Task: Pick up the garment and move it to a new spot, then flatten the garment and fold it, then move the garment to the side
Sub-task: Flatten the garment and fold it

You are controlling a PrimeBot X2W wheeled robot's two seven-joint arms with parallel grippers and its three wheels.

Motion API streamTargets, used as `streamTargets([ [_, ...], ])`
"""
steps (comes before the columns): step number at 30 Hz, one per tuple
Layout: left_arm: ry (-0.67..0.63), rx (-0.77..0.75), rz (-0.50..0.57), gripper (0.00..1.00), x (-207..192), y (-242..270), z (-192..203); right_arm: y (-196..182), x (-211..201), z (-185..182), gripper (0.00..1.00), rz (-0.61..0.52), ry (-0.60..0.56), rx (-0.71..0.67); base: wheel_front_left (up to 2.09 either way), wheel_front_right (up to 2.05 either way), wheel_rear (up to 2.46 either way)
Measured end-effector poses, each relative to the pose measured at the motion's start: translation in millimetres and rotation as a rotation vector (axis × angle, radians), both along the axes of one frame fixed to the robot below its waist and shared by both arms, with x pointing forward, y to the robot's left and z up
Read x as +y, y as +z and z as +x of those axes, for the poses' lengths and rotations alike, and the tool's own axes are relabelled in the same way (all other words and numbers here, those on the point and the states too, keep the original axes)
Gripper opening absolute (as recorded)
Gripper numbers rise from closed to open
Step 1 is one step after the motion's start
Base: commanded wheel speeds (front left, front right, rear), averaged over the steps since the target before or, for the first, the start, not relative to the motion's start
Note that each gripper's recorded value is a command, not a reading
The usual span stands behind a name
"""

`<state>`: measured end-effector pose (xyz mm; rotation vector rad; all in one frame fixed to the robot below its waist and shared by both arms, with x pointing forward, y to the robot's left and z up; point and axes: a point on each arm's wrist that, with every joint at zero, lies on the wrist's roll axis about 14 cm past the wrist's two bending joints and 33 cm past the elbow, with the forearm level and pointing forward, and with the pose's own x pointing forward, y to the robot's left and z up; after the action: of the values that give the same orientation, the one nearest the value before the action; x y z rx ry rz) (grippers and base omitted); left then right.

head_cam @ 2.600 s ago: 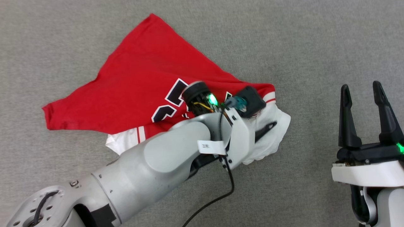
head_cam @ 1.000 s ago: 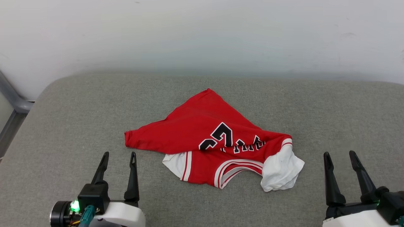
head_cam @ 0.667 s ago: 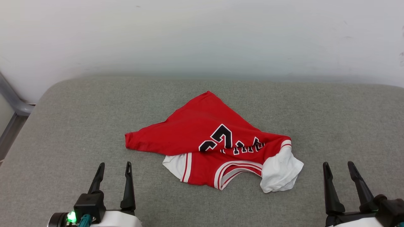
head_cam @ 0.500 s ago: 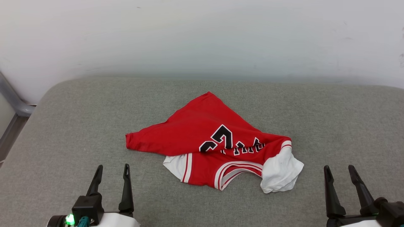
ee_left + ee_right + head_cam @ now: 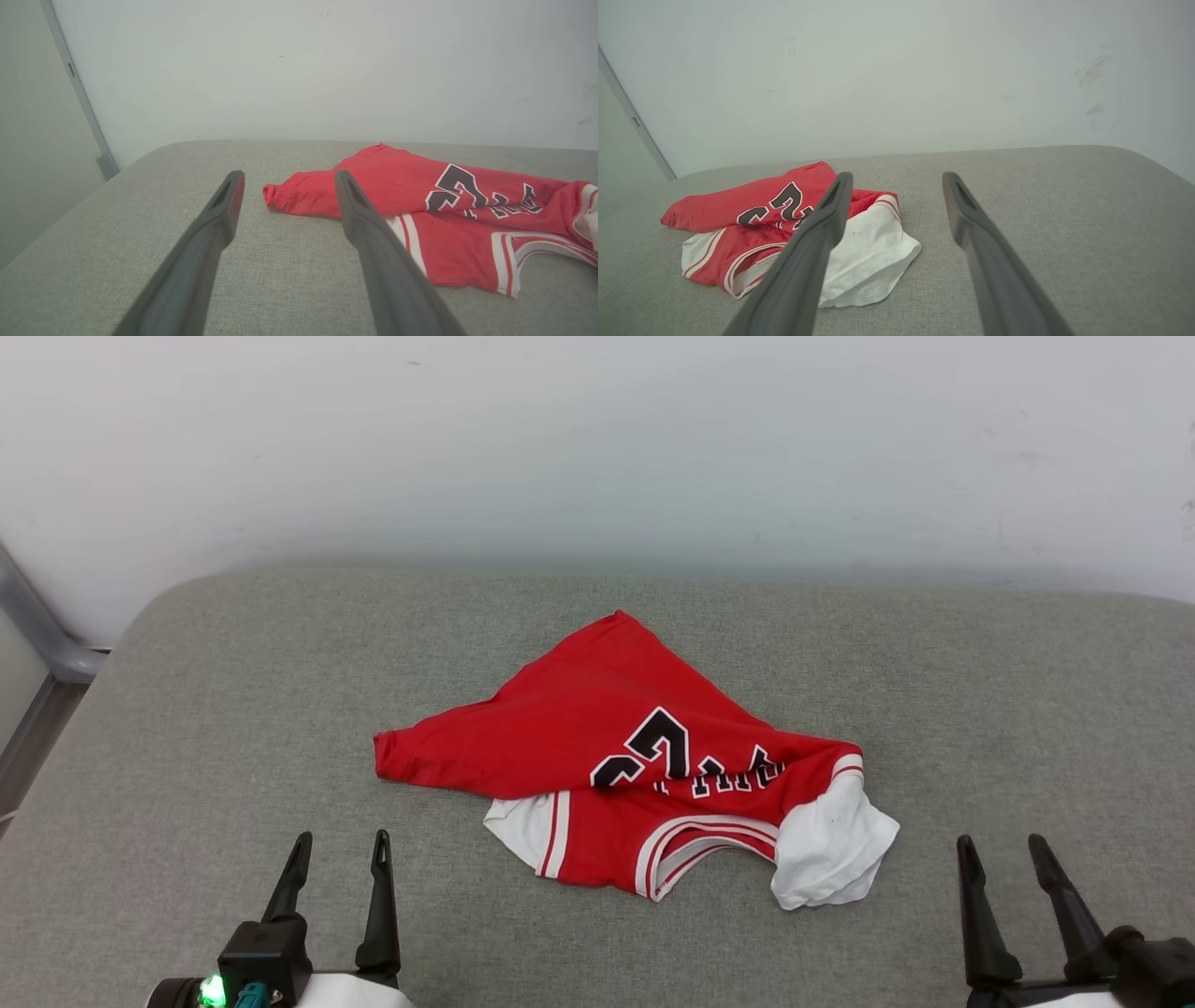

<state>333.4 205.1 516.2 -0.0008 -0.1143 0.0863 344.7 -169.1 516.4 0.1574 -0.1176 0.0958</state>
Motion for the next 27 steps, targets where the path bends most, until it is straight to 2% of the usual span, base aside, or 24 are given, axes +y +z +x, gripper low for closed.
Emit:
streamTargets([
  [4,0.000,0.006,-0.005,1.00,-0.1,-2.1,-0.4,15.6,-5.1,8.8,1.00,-0.022,-0.016,-0.050,0.00,0.00,0.00],
  [9,-0.002,0.011,-0.007,1.00,-0.6,-3.9,0.8,63.8,-10.5,31.8,1.00,-0.076,-0.040,-0.197,0.00,0.00,0.00],
  [16,-0.010,0.021,-0.014,1.00,-3.1,-7.2,3.3,111.6,-10.7,65.1,1.00,-0.179,0.027,-0.325,0.00,0.00,0.00],
  [19,-0.005,0.026,-0.017,1.00,-2.0,-8.7,3.0,106.4,-2.5,77.8,1.00,-0.255,0.104,-0.290,0.00,0.00,0.00],
  [24,-0.003,0.030,-0.018,1.00,-1.2,-9.7,6.2,88.9,10.9,99.5,1.00,-0.340,0.227,-0.119,0.00,0.00,0.00],
  [27,-0.004,0.031,-0.016,1.00,-1.1,-10.0,8.6,70.5,18.8,103.8,1.00,-0.430,0.308,-0.002,0.00,0.00,0.00],
])
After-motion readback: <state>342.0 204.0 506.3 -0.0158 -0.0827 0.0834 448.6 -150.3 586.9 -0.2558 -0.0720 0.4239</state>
